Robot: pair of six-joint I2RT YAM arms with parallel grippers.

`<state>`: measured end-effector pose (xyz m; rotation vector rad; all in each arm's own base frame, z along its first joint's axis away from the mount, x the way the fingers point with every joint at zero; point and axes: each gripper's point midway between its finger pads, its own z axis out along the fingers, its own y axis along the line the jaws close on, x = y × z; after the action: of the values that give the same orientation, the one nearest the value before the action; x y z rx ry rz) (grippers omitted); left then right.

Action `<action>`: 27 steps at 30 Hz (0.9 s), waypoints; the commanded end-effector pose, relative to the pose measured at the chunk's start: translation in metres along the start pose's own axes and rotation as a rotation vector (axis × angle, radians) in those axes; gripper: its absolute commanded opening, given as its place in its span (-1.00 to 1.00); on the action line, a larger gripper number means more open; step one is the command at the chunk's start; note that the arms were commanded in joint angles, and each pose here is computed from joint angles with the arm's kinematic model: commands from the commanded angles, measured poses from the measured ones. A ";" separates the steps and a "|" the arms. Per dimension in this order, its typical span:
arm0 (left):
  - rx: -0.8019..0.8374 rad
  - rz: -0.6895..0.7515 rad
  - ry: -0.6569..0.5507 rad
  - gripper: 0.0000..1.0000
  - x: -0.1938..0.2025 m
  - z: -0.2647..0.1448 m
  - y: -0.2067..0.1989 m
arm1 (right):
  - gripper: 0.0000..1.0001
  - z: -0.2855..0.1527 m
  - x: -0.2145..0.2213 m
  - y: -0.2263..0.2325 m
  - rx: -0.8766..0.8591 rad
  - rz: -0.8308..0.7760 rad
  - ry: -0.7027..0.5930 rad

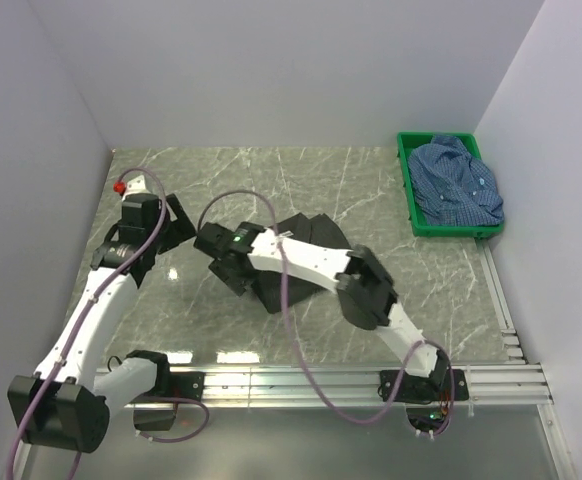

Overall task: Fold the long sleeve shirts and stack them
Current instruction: Neatly place the folded shirt to the corner

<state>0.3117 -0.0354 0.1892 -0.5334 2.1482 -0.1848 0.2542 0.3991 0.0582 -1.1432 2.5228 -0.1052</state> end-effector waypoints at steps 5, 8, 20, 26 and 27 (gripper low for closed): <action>0.110 -0.166 0.063 0.83 0.005 -0.028 -0.023 | 0.33 -0.125 -0.042 -0.023 -0.220 0.212 -0.399; 0.204 -0.226 0.183 0.79 0.035 -0.016 -0.041 | 0.22 -0.119 -0.023 -0.051 -0.204 0.321 -0.399; 0.254 -0.320 0.443 -0.10 0.111 0.061 -0.075 | 0.01 -0.072 -0.030 -0.047 -0.407 0.526 -0.487; 0.207 -0.279 0.495 -0.17 0.140 0.087 -0.076 | 0.04 -0.046 -0.049 -0.050 -0.382 0.597 -0.487; 0.202 -0.274 0.502 -0.17 0.143 0.089 -0.076 | 0.06 -0.043 -0.053 -0.054 -0.364 0.613 -0.495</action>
<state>0.3156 -0.1481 0.0486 -0.7591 2.5352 -0.7106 0.2805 0.3790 0.1067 -0.4882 2.4424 0.6742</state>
